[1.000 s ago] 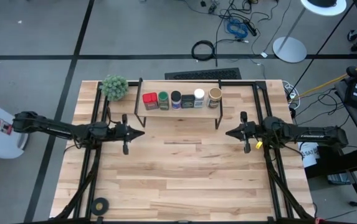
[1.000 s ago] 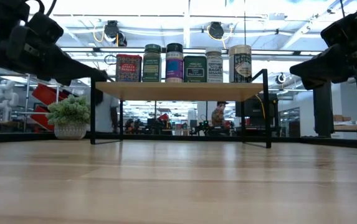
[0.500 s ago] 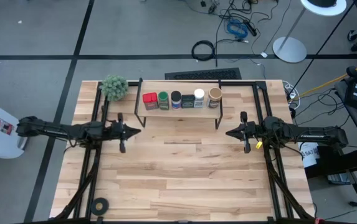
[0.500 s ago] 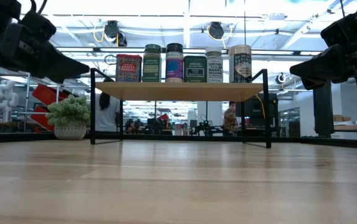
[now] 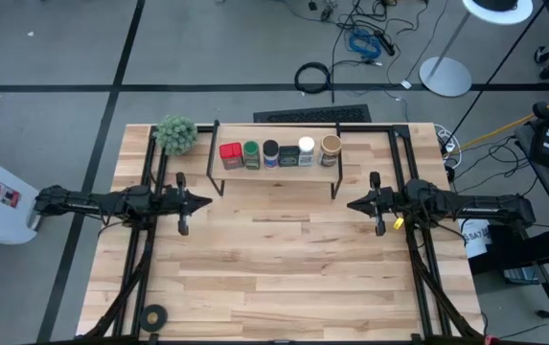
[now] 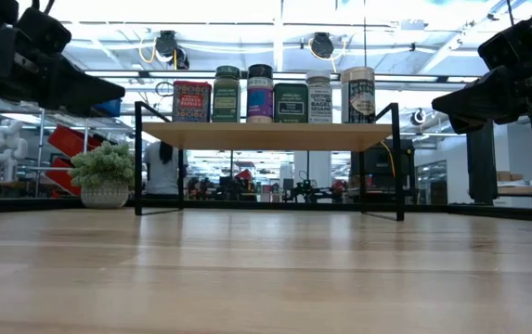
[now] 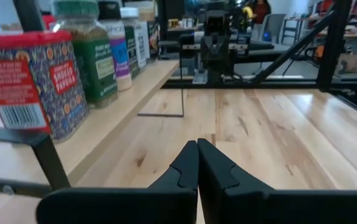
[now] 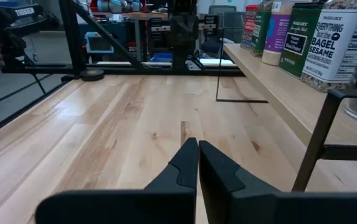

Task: Shelf spices
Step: Return to Home Position

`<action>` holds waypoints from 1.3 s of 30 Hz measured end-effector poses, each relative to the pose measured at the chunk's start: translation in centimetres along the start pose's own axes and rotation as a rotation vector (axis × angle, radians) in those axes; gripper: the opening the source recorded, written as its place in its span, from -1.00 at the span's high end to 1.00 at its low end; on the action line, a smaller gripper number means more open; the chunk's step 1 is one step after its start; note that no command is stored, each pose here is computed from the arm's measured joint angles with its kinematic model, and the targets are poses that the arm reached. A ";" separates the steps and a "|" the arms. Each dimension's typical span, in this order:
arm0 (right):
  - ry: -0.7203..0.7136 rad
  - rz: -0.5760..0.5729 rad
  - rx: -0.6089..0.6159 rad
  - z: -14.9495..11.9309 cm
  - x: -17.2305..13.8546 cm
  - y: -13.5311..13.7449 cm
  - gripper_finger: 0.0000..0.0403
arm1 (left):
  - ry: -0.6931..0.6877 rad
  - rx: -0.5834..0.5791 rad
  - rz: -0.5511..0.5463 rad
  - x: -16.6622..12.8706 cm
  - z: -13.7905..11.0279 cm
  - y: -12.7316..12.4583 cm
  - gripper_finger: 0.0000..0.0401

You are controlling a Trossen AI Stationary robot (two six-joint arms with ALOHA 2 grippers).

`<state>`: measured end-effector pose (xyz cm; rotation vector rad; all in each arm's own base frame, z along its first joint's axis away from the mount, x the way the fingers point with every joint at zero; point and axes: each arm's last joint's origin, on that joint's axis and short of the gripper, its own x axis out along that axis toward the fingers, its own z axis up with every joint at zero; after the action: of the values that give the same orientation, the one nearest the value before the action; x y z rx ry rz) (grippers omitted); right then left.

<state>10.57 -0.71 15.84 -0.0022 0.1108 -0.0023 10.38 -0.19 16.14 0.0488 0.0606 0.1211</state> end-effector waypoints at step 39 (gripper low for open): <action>-0.079 -0.035 -0.020 0.6 -0.6 0.0 1.00 | -0.014 -0.010 -0.075 -0.2 0.0 -0.2 1.00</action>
<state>10.06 -0.76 16.51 -0.0240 0.0319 -0.0360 10.21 -0.39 16.19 0.0371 0.0478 0.0465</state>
